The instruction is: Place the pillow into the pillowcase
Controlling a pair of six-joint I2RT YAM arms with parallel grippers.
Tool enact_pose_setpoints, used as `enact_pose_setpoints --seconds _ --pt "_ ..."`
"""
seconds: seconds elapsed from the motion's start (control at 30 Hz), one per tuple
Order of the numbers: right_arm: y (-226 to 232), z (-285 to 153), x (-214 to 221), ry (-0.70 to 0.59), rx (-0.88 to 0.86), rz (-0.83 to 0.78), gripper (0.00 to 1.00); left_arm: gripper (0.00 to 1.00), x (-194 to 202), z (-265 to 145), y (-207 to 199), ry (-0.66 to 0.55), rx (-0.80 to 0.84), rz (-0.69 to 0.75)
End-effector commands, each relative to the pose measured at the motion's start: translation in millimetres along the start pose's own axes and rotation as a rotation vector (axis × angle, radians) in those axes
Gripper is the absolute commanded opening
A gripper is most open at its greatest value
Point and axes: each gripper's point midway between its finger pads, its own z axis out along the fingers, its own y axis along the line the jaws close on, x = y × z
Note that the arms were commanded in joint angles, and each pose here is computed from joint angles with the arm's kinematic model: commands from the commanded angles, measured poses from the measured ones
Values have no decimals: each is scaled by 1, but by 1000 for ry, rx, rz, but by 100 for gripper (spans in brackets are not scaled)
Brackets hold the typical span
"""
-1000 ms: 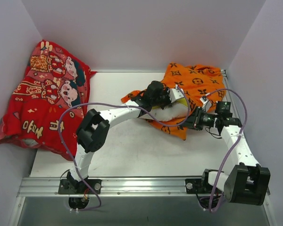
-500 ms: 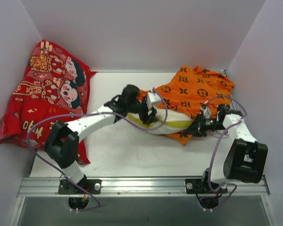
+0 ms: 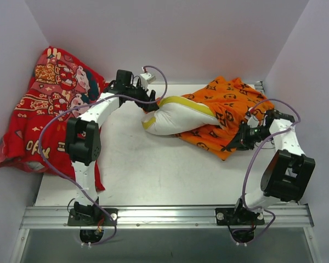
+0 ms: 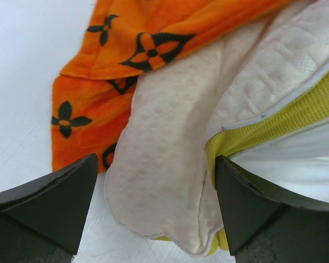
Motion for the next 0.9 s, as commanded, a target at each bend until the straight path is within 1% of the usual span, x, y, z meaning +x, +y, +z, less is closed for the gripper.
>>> enact_pose_setpoints --seconds 0.0,0.07,0.1,0.13,0.17,0.23,0.27,0.3,0.33,0.37,0.4,0.43,0.47,0.53,0.57,0.6,0.67,0.73,0.77,0.8,0.83,0.87 --pt "-14 -17 23 123 87 74 0 93 -1 -10 -15 -7 134 64" --pt "-10 -13 21 145 48 100 0 92 -1 -2 -58 -2 222 73" --pt "-4 -10 20 154 16 104 0 90 -12 4 -108 -2 291 138" --pt "10 -7 18 160 -71 121 0 90 -4 12 -132 19 315 160" --pt "16 -6 18 169 -103 126 0 91 -3 17 -149 38 296 192" --pt "27 -7 17 178 -166 122 0 95 -7 19 -214 38 404 259" --pt "25 -9 17 179 -155 125 0 96 -4 15 -233 40 464 253" --pt "20 -10 17 179 -134 122 0 97 -10 7 -241 22 493 252" --pt "12 -14 15 165 -111 130 0 98 -11 0 -236 20 500 224" --pt "0 -17 14 167 -52 129 0 97 -15 -9 -238 3 548 210" --pt "-9 -18 12 167 -32 141 0 97 -17 -15 -229 -1 545 195" --pt "-20 -24 8 146 -11 176 0 97 -22 -24 -199 -16 499 142" --pt "-30 -27 3 140 29 182 0 97 -29 -29 -186 -36 490 122" --pt "-49 -30 -3 148 71 208 0 97 -29 -30 -148 -42 432 61" --pt "-62 -36 -6 142 113 212 0 97 -28 -35 -115 -51 366 33" --pt "-70 -37 -7 147 136 215 0 97 -26 -27 -90 -44 303 20" --pt "-88 -39 -8 154 164 237 0 98 -24 -25 -50 -54 224 -2" --pt "-105 -42 -8 171 207 252 0 97 -20 -10 -14 -43 138 0" --pt "-111 -44 -8 171 217 265 0 97 -17 -7 -5 -40 128 0" --pt "-115 -45 -8 171 221 270 0 97 -5 3 11 -22 108 -19" --pt "-117 -46 -7 177 226 271 0 97 -12 6 19 -27 84 1" --pt "-118 -46 -6 183 230 270 0 97 -6 12 21 -14 94 -2"
